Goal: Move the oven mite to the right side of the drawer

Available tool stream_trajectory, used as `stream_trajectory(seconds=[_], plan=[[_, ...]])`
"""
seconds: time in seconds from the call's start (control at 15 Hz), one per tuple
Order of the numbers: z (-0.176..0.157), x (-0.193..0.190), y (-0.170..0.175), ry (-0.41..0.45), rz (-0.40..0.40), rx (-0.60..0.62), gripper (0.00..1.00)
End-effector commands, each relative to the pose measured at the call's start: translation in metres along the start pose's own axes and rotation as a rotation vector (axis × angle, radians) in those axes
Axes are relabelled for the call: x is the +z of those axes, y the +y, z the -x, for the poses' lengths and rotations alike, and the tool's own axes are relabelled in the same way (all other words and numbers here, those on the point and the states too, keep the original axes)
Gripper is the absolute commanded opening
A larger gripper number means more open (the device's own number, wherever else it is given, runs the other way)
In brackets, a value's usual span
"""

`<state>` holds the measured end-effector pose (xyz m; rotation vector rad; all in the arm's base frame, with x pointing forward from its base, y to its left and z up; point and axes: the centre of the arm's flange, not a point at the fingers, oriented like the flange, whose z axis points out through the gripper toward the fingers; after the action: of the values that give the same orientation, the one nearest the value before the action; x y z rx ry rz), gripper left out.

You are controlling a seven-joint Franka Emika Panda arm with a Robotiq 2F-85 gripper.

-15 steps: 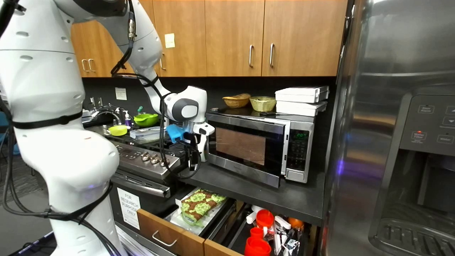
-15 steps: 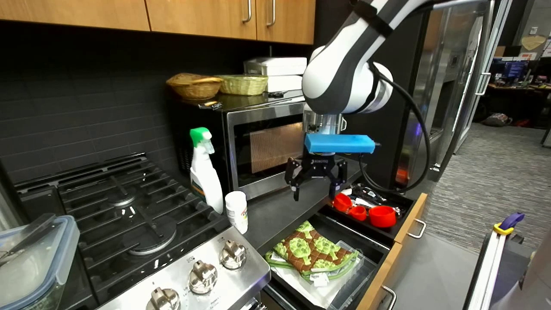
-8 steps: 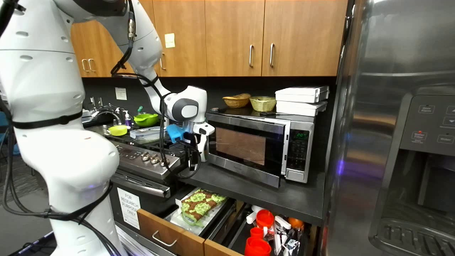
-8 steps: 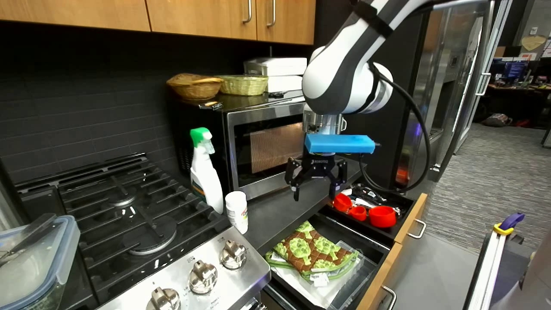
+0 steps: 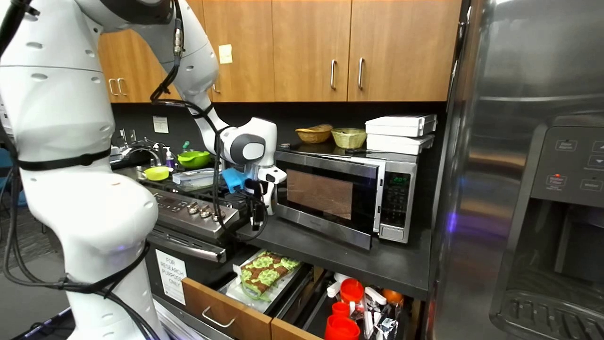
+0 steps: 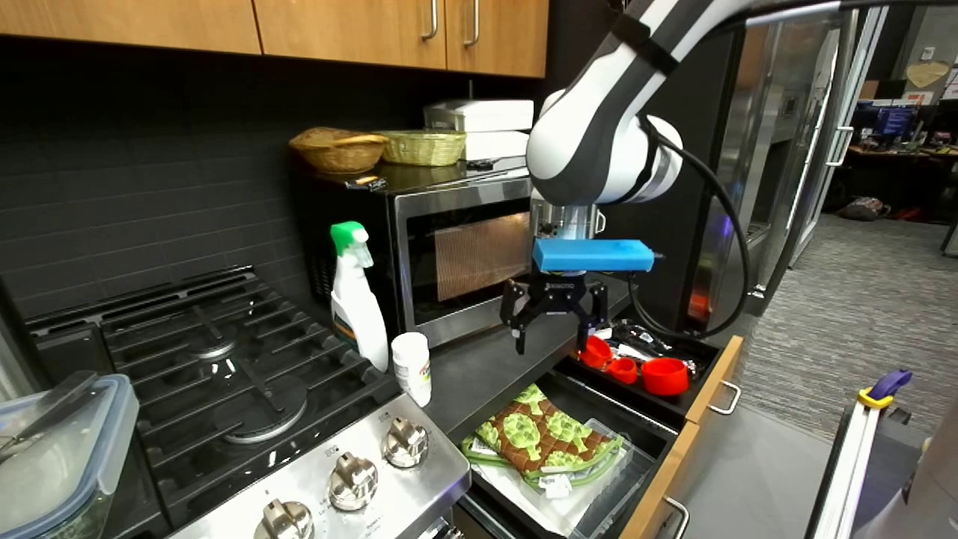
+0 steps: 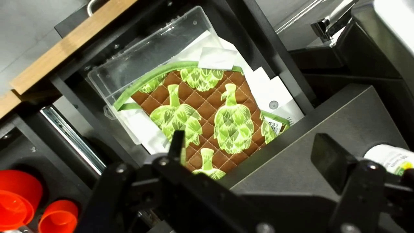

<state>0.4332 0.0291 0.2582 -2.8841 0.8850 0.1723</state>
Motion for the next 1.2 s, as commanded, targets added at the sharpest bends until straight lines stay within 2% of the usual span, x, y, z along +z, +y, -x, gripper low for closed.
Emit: stream_trajectory(seconds=[0.0, 1.13], plan=[[-0.012, 0.011, 0.012, -0.008, 0.021, 0.029, 1.0], [-0.026, 0.075, 0.078, -0.12, 0.074, 0.125, 1.0]])
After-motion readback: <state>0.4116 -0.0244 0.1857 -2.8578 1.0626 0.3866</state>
